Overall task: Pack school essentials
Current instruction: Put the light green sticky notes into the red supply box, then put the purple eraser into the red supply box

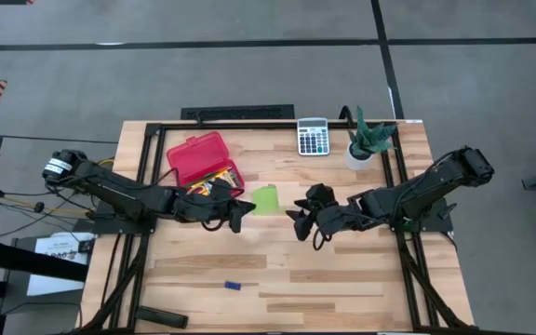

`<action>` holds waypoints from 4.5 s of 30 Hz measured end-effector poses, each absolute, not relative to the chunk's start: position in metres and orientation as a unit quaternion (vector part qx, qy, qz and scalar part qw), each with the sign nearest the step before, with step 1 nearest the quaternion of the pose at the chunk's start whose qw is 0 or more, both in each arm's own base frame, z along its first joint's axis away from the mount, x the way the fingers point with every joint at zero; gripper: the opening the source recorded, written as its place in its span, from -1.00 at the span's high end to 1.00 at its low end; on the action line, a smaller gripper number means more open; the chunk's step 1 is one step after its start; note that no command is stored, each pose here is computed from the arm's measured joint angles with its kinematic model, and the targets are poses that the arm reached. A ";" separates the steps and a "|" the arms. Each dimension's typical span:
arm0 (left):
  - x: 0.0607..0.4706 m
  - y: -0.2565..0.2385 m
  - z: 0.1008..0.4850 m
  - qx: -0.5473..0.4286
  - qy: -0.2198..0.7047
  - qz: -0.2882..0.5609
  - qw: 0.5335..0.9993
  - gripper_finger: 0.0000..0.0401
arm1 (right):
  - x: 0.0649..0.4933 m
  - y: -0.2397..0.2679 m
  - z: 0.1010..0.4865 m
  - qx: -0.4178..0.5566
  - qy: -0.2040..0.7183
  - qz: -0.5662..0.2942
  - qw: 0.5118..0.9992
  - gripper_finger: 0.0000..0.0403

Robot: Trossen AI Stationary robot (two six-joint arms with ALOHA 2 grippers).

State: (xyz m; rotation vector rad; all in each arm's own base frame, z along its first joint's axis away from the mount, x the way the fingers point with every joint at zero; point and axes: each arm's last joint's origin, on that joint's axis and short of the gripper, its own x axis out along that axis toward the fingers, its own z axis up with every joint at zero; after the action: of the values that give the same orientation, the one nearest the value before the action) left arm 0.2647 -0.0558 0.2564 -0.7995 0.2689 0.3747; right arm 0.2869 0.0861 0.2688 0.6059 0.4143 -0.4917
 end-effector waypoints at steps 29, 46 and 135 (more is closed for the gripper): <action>0.107 -0.026 0.172 -0.569 0.164 0.460 0.662 1.00 | 0.276 0.116 0.265 0.291 0.223 -0.201 0.908 -0.18; 0.112 -0.026 0.168 -0.583 0.119 0.447 0.668 0.99 | 0.276 0.115 0.265 0.287 0.222 -0.201 0.910 -0.18; 0.216 -0.200 0.137 -0.040 0.288 -0.155 0.944 -0.44 | 0.290 0.174 0.200 0.342 0.271 -0.185 0.881 -0.18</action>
State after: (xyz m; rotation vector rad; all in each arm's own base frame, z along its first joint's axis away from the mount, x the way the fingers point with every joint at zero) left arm 0.2157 -0.2000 0.1368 -0.0810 0.5870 -0.3156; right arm 0.2903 0.1743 0.2003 0.7133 0.5638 -0.3857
